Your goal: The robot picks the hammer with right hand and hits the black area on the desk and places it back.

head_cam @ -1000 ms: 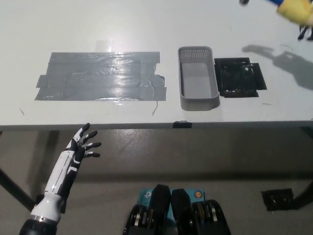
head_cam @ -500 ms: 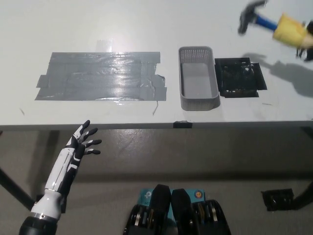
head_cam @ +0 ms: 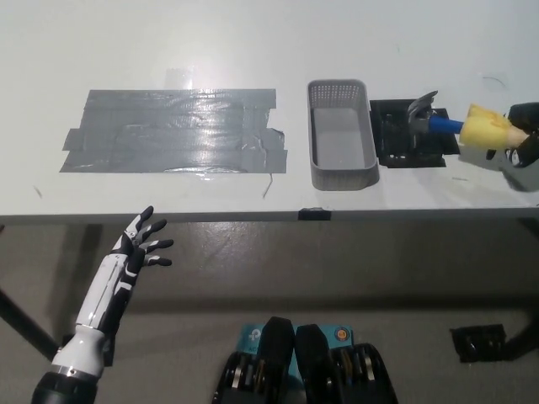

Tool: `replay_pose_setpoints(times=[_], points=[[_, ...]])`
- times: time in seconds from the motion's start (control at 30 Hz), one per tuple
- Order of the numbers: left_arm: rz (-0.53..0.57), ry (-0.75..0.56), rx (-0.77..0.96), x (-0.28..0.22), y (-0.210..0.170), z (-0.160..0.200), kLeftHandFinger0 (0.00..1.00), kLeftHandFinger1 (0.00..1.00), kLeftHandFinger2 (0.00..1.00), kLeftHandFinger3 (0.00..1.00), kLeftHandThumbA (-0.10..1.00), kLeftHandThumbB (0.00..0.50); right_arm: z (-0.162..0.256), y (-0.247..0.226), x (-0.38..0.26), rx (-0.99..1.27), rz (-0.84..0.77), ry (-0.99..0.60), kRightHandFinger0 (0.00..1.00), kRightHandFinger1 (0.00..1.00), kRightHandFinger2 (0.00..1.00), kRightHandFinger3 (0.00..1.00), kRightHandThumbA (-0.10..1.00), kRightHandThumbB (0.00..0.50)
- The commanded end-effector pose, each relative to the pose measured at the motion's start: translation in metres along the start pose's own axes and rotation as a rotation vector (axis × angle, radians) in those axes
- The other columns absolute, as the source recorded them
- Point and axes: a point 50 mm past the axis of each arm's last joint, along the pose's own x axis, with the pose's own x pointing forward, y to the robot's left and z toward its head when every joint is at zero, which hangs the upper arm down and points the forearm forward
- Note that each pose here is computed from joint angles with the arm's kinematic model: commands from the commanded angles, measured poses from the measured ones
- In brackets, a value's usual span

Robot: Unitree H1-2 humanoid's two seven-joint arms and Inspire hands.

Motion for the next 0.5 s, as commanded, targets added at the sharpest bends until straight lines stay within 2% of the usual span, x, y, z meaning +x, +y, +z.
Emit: replay_pose_setpoints(times=[0.0, 0.07, 0.1, 0.13, 0.17, 0.2, 0.23, 0.27, 0.33, 0.37, 0.4, 0.47], points=[[-0.004, -0.066, 0.024, 0.009, 0.008, 0.012, 0.68, 0.79, 0.91, 1.0, 1.0, 0.015, 0.013, -0.064, -0.046, -0.081, -0.157, -0.047, 0.0, 0.5, 0.8, 0.65, -0.1, 0.145], [-0.004, -0.066, 0.023, 0.009, 0.008, 0.012, 0.68, 0.79, 0.9, 1.0, 1.0, 0.014, 0.013, -0.066, -0.048, -0.067, -0.16, -0.049, 0.0, 0.46, 0.76, 0.63, -0.1, 0.128], [-0.006, -0.07, 0.027, 0.009, 0.008, 0.012, 0.68, 0.79, 0.9, 1.0, 1.0, 0.009, 0.014, -0.07, -0.05, -0.065, -0.174, -0.051, 0.04, 0.45, 0.71, 0.55, -0.1, 0.103], [-0.007, -0.07, 0.028, 0.009, 0.008, 0.013, 0.68, 0.78, 0.9, 1.0, 1.0, 0.008, 0.013, -0.07, -0.051, -0.064, -0.175, -0.051, 0.0, 0.38, 0.62, 0.46, -0.1, 0.104], [-0.009, -0.071, 0.03, 0.009, 0.008, 0.013, 0.68, 0.78, 0.9, 1.0, 1.0, 0.009, 0.014, -0.071, -0.053, -0.051, -0.182, -0.055, 0.0, 0.36, 0.62, 0.41, -0.1, 0.096], [-0.009, -0.072, 0.031, 0.01, 0.008, 0.013, 0.67, 0.78, 0.9, 1.0, 1.0, 0.015, 0.015, -0.074, -0.055, -0.021, -0.188, -0.066, 0.0, 0.45, 0.75, 0.4, -0.1, 0.094], [-0.009, -0.072, 0.032, 0.01, 0.008, 0.014, 0.67, 0.78, 0.9, 1.0, 1.0, 0.016, 0.016, -0.077, -0.057, 0.015, -0.191, -0.084, 0.0, 0.51, 0.84, 0.42, -0.1, 0.115], [-0.01, -0.074, 0.032, 0.011, 0.008, 0.013, 0.67, 0.78, 0.9, 1.0, 1.0, 0.014, 0.016, -0.082, -0.061, 0.058, -0.209, -0.115, 0.02, 0.58, 0.94, 0.53, -0.1, 0.118], [-0.01, -0.073, 0.032, 0.011, 0.008, 0.013, 0.67, 0.78, 0.9, 1.0, 1.0, 0.013, 0.016, -0.09, -0.068, 0.09, -0.236, -0.145, 0.12, 0.64, 0.96, 0.85, -0.1, 0.131], [-0.009, -0.074, 0.031, 0.011, 0.008, 0.014, 0.67, 0.78, 0.9, 1.0, 1.0, 0.011, 0.018, -0.098, -0.074, 0.115, -0.265, -0.164, 0.18, 0.68, 0.99, 0.98, -0.1, 0.115], [-0.008, -0.075, 0.031, 0.01, 0.008, 0.014, 0.67, 0.78, 0.9, 1.0, 1.0, 0.009, 0.02, -0.102, -0.078, 0.127, -0.286, -0.169, 0.23, 0.7, 1.0, 1.0, -0.1, 0.105], [-0.01, -0.076, 0.031, 0.01, 0.008, 0.014, 0.67, 0.78, 0.9, 1.0, 1.0, 0.011, 0.023, -0.11, -0.088, 0.182, -0.328, -0.21, 0.22, 0.67, 0.98, 1.0, -0.1, 0.096]])
